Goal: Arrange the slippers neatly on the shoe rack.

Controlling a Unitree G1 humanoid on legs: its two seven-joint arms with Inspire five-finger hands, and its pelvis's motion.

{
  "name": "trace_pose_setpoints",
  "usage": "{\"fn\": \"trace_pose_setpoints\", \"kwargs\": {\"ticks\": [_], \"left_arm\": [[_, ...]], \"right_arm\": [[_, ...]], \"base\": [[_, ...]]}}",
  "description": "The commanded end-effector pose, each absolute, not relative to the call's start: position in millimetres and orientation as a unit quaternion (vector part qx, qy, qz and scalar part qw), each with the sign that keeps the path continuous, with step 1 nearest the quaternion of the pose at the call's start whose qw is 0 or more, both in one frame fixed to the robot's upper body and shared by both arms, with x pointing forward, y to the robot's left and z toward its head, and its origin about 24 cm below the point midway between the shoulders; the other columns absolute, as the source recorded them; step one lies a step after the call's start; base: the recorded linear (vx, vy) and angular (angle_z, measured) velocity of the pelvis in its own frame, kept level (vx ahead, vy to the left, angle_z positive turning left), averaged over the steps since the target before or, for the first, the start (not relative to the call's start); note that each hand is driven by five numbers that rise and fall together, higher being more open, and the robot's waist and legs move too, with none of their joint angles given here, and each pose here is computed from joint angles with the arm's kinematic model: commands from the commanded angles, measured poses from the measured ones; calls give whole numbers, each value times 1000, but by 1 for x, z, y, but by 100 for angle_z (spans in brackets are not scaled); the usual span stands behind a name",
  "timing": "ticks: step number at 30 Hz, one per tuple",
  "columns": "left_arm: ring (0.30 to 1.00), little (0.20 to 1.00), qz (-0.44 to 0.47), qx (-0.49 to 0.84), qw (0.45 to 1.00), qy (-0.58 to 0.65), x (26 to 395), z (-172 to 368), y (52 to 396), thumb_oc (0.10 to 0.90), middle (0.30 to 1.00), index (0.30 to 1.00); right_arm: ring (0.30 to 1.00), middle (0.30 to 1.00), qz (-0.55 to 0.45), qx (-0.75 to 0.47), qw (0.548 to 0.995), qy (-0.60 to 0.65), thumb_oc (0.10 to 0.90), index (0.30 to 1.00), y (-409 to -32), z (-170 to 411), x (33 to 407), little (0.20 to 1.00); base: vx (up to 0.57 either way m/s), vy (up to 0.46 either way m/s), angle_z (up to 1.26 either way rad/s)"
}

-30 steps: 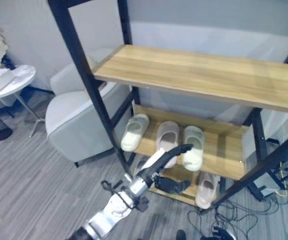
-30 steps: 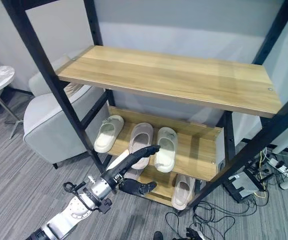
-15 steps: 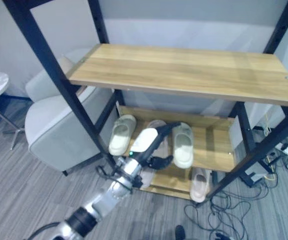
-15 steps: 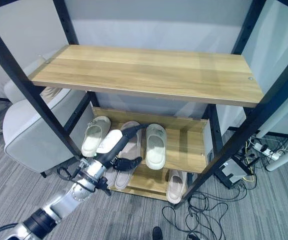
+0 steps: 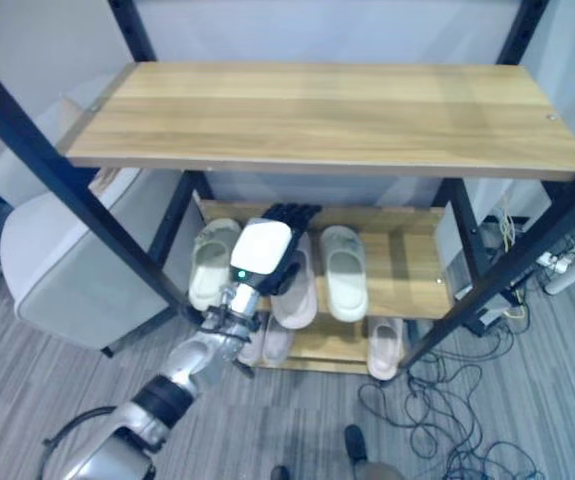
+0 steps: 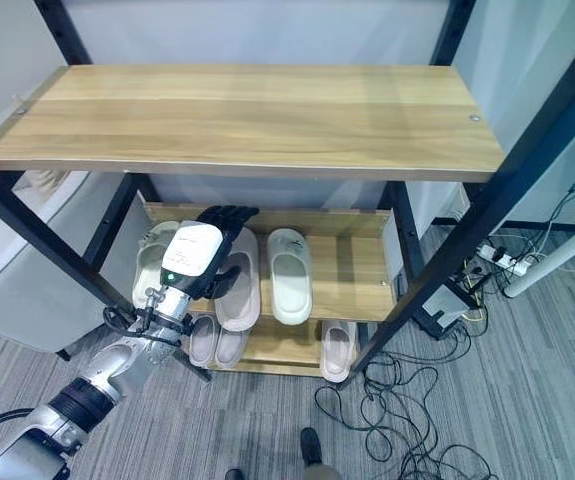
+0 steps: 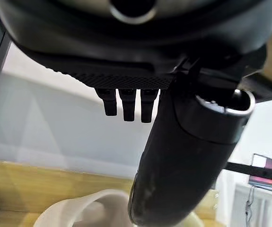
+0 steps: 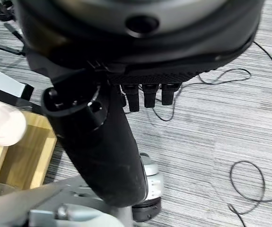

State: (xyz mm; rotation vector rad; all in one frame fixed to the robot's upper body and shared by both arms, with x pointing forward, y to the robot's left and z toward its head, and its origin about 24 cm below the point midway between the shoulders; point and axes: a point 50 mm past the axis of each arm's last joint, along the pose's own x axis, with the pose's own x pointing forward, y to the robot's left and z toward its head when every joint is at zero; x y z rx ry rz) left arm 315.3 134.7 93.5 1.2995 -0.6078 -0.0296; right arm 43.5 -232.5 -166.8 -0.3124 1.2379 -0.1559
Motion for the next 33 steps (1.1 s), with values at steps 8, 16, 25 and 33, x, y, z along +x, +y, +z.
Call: {"fn": "trace_pose_setpoints", "kwargs": {"ticks": [8, 16, 25, 33], "left_arm": [[900, 900, 137, 581, 689, -412, 352, 194, 131, 800, 900, 900], [900, 900, 167, 654, 654, -341, 380, 195, 154, 800, 900, 900], [300, 300, 178, 672, 643, -321, 387, 204, 166, 400, 300, 300], [300, 300, 161, 525, 680, -486, 337, 234, 136, 400, 300, 300]], "right_arm": [[900, 900, -88, -191, 809, 548, 800, 900, -255, -158, 66, 900], [900, 900, -90, -212, 829, 510, 800, 900, -262, -149, 97, 900], [900, 900, -80, -211, 855, 466, 800, 900, -256, -143, 121, 900], [900, 900, -82, -192, 838, 504, 800, 900, -252, -152, 96, 900]], "base": [[-26, 24, -9], [-42, 18, -9], [-33, 15, -1], [0, -9, -5]]}}
